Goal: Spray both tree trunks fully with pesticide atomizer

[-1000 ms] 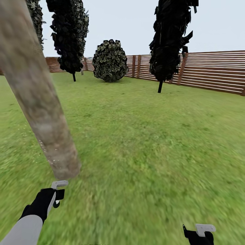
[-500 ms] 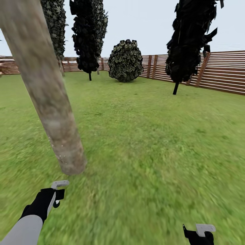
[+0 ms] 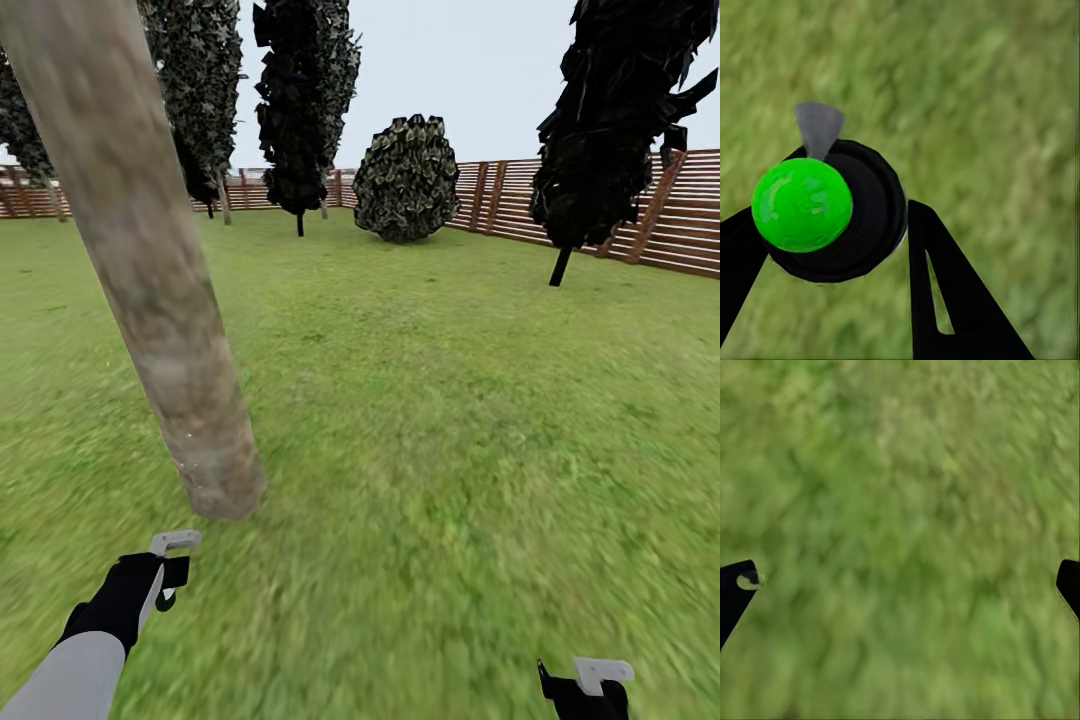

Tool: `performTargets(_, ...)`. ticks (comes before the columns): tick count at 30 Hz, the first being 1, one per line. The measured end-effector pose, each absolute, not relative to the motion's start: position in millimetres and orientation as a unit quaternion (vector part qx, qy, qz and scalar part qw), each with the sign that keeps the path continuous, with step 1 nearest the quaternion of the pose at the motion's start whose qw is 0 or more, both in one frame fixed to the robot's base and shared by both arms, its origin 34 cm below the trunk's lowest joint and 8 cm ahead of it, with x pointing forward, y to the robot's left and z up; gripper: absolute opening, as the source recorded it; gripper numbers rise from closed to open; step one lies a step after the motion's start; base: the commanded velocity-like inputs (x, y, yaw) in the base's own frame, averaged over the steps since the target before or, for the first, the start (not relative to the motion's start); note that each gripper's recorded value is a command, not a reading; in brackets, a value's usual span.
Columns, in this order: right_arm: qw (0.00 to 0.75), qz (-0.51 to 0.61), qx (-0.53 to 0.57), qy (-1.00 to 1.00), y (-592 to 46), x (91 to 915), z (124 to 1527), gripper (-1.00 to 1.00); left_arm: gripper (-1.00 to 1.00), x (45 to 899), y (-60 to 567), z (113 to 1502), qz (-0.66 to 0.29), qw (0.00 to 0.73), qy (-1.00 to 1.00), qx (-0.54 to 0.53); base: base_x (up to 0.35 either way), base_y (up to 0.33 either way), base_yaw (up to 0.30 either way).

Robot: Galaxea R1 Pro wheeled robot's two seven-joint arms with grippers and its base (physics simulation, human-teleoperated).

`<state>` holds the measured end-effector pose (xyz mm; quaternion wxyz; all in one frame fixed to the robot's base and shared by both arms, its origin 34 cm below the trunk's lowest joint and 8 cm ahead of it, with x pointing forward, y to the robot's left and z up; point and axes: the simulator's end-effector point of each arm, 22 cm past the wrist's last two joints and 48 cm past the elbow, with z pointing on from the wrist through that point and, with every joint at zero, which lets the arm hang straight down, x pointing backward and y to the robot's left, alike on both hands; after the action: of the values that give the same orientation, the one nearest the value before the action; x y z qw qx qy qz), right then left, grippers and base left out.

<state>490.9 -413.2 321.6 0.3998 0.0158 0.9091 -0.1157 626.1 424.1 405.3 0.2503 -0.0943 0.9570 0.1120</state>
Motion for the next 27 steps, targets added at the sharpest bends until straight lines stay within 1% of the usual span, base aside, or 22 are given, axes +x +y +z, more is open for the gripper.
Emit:
performTargets(8, 0.400, -0.116, 0.016, 0.909, -413.2, 490.9, 321.5, 1.00, -1.00, 625.4, 424.3, 404.7, 0.112, 0.249, 0.957, -0.095, 0.230, -0.189, 0.033)
performTargets(17, 0.400, -0.116, 0.016, 0.909, -413.1, 491.0, 321.4, 1.00, -1.00, 625.2, 424.9, 404.6, 0.112, 0.249, 0.957, -0.096, 0.032, -0.269, 0.269)
performTargets(27, 0.400, -0.116, 0.016, 0.909, -413.1, 491.0, 321.5, 1.00, -1.00, 625.6, 425.1, 405.1, 0.114, 0.250, 0.957, -0.095, 0.151, -0.266, 0.277)
